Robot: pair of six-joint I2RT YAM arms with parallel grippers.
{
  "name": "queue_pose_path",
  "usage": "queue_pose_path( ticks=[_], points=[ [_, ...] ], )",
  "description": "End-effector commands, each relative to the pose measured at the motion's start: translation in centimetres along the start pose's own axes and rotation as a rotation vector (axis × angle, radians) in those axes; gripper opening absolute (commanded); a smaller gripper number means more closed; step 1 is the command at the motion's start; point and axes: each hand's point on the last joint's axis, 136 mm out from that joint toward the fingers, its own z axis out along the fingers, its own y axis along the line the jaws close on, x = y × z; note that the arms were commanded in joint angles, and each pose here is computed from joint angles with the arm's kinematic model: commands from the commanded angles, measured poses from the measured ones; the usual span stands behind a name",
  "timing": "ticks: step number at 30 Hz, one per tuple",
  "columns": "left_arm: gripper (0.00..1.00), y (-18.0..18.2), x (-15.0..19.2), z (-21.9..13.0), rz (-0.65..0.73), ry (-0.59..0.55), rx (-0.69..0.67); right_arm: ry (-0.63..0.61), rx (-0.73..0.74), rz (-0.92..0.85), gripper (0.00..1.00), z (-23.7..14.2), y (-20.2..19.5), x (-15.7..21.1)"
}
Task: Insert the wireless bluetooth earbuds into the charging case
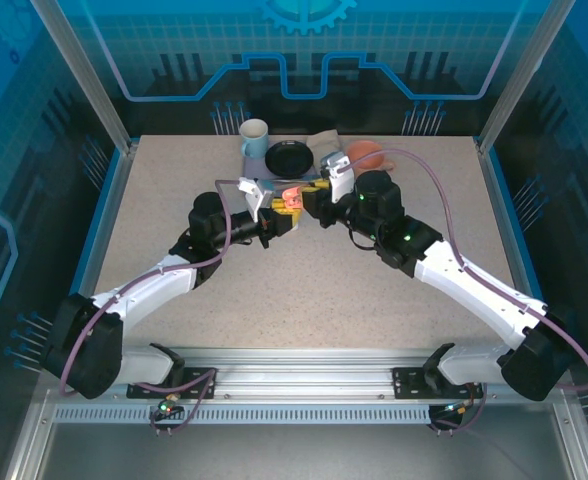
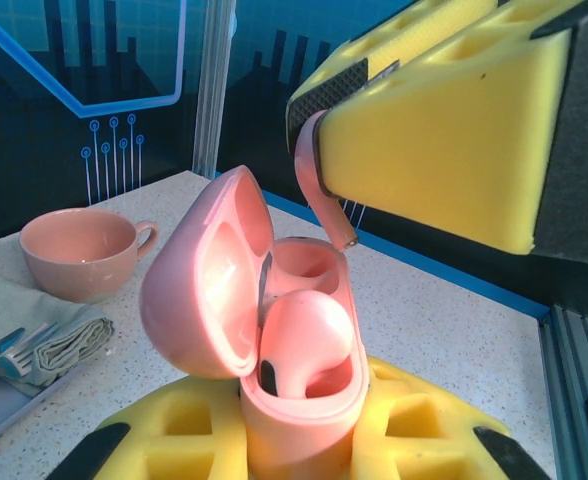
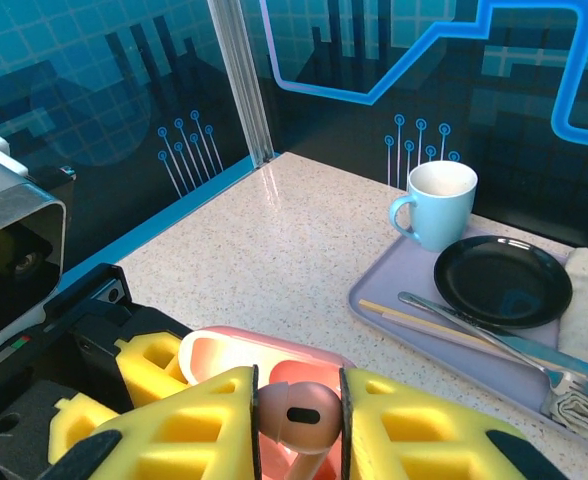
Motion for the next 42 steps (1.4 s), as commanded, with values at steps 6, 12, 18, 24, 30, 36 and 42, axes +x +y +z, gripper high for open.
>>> queue_pose_path(
  ticks=[6, 12, 18, 24, 30, 36, 42],
  points=[
    [0.0, -0.6, -2.0, 0.3, 0.039, -0.035, 0.025, -0.024, -0.021, 0.01, 0.24, -0.2, 0.5, -0.3],
    [0.0, -0.6, -2.1, 0.2, 0.041, -0.037, 0.025, -0.012, -0.018, 0.015, 0.23, 0.2, 0.3, 0.1],
    [0.0, -0.6, -2.1, 0.2, 0.041, -0.036, 0.023, -0.007, -0.014, 0.017, 0.22, 0.4, 0.2, 0.5],
    [0.0, -0.6, -2.2, 0.3, 0.039, -0.04, 0.023, -0.016, -0.014, 0.011, 0.21, 0.2, 0.2, 0.8],
    [0.0, -0.6, -2.1, 0.3, 0.035, -0.038, 0.027, -0.032, 0.018, 0.008, 0.21, 0.3, -0.5, 0.6],
    [0.0, -0.6, -2.2, 0.2, 0.038, -0.042, 0.022, -0.021, 0.003, -0.009, 0.19, 0.4, -0.2, 1.0],
    [0.0, -0.5, -2.9, 0.1, 0.044, -0.065, 0.01, -0.018, -0.002, -0.029, 0.18, -0.3, 0.0, 1.4]
  ],
)
